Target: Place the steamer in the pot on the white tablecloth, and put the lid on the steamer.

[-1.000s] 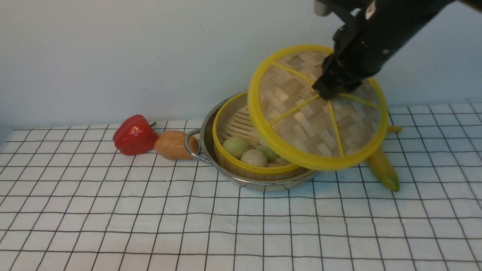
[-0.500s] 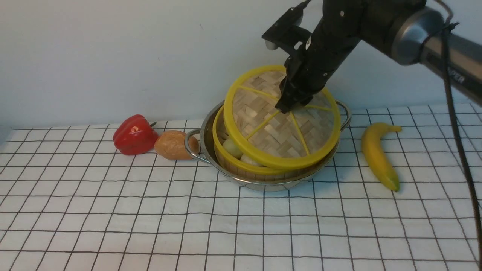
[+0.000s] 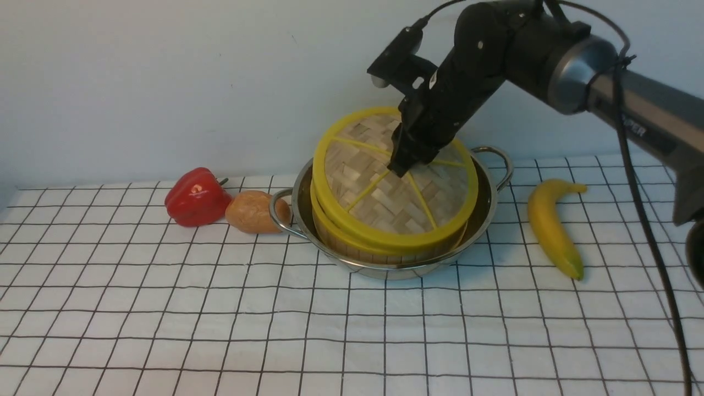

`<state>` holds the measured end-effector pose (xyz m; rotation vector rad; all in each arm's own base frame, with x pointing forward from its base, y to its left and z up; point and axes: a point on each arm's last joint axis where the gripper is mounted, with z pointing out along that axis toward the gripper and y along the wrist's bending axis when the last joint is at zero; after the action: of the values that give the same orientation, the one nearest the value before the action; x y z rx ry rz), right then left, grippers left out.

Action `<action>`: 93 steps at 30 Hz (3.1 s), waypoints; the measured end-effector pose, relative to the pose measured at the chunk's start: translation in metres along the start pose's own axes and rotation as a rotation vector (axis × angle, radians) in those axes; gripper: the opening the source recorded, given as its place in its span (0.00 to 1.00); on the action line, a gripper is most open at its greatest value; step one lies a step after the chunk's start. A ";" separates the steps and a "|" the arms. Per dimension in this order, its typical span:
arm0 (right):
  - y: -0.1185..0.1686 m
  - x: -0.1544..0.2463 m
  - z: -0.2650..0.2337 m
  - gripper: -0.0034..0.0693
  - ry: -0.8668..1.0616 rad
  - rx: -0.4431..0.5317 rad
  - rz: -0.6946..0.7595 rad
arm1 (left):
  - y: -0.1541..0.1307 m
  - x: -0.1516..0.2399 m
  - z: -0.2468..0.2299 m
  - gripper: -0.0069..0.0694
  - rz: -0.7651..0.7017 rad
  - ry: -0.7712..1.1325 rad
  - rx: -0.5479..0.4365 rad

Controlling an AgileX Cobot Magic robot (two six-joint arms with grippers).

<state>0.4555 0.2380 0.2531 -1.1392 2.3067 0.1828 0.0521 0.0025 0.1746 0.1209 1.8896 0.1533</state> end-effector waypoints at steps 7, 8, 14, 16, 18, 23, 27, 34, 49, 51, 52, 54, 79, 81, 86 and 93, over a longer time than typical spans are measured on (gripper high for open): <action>0.000 -0.001 0.006 0.25 -0.019 0.001 -0.015 | 0.000 0.000 0.000 0.41 0.000 0.000 0.000; 0.000 0.000 0.008 0.25 -0.018 0.000 -0.014 | 0.000 0.000 0.000 0.41 0.000 0.000 0.000; 0.000 0.001 0.014 0.25 -0.026 -0.005 -0.006 | 0.000 0.000 0.000 0.41 0.000 0.000 0.000; 0.000 0.002 0.020 0.25 -0.029 -0.006 -0.005 | 0.000 0.000 0.000 0.41 0.000 0.000 0.000; 0.000 0.002 0.024 0.25 -0.030 -0.007 -0.003 | 0.000 0.000 0.000 0.41 0.000 0.000 0.000; -0.001 0.002 0.028 0.25 -0.037 -0.007 -0.003 | 0.000 0.000 0.000 0.41 0.000 0.000 0.000; -0.001 0.002 0.028 0.25 -0.038 -0.006 -0.010 | 0.000 0.000 0.000 0.41 0.000 0.000 0.000; -0.003 0.000 0.023 0.56 -0.047 0.021 -0.034 | 0.000 0.000 0.000 0.41 0.000 0.000 0.000; -0.018 -0.027 -0.137 0.70 -0.216 0.356 0.129 | 0.000 0.000 0.000 0.41 0.000 0.000 0.000; -0.019 -0.027 -0.161 0.58 -0.249 0.398 0.184 | 0.000 0.000 0.000 0.41 0.000 0.000 0.000; -0.018 -0.027 -0.167 0.55 -0.257 0.408 0.195 | 0.000 0.000 0.000 0.41 0.000 0.000 0.000; -0.018 -0.025 -0.197 0.32 -0.298 0.463 0.253 | 0.000 0.000 0.000 0.41 0.000 0.000 0.000; 0.022 0.062 -0.265 0.05 -0.162 0.478 0.537 | 0.000 0.000 0.000 0.41 0.000 0.000 0.000; 0.030 0.079 -0.269 0.05 -0.167 0.480 0.525 | 0.000 0.000 0.000 0.41 0.000 0.000 0.000; 0.062 0.170 -0.291 0.07 -0.324 0.499 0.605 | 0.000 0.000 0.000 0.41 0.000 0.000 0.000; 0.094 0.285 -0.278 0.12 -0.587 0.634 0.776 | 0.000 0.000 0.000 0.41 0.000 0.000 0.000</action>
<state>0.1285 0.0022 0.3218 0.1452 1.9168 0.0446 0.0521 0.0025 0.1746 0.1209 1.8896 0.1533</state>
